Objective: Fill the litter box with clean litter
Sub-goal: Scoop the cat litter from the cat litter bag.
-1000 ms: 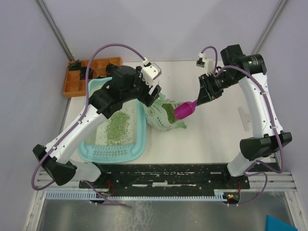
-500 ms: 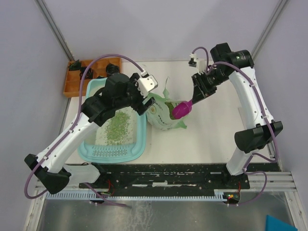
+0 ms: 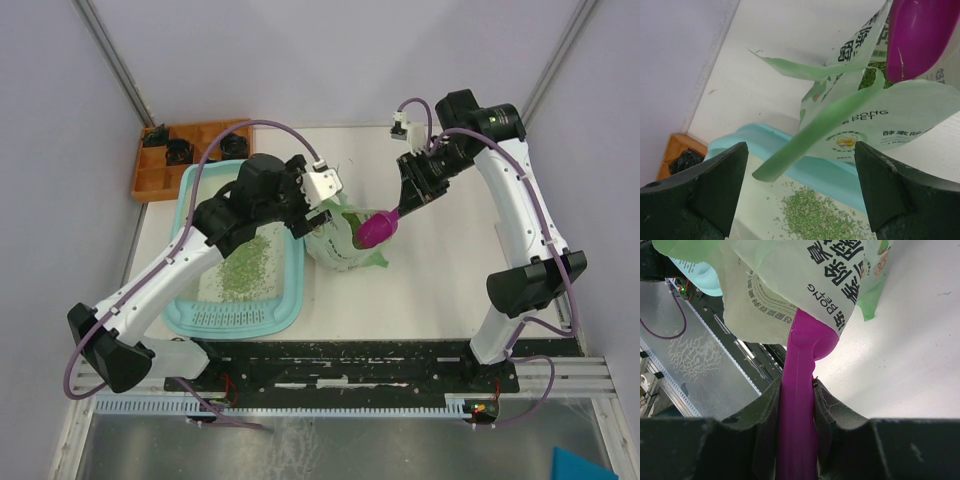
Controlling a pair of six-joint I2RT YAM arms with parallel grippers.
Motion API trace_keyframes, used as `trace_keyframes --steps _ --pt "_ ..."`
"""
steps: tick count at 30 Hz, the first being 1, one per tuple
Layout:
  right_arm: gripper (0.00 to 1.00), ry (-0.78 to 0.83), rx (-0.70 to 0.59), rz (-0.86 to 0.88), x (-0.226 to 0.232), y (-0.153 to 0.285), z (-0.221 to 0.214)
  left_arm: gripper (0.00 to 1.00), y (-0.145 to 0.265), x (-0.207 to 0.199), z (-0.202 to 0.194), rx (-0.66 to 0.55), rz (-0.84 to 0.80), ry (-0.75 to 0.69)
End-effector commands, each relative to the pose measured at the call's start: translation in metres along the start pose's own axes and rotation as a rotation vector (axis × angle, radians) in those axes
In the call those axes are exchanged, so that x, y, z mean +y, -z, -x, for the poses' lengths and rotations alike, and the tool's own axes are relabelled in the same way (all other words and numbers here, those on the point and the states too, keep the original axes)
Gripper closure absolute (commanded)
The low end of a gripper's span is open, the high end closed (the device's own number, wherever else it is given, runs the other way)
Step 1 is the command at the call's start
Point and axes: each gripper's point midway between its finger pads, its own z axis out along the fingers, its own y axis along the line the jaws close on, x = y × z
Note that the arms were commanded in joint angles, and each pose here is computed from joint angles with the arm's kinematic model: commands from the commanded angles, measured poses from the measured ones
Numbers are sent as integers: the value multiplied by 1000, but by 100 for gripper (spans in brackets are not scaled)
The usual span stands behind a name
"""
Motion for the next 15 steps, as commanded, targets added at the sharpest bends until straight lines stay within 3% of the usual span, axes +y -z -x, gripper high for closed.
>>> trace_keyframes --steps 1,5,9,15 --pt "98 -36 72 5 14 11 -26 6 -1 30 30 -92 100 -98" --pt "98 -33 78 7 14 11 -28 7 -2 31 41 -128 73 -112" --pt "98 -30 76 5 13 11 -25 14 -13 2 26 -41 -113 -93" --pt "98 -43 76 4 11 8 -23 24 -10 -13 15 -17 -167 -47"
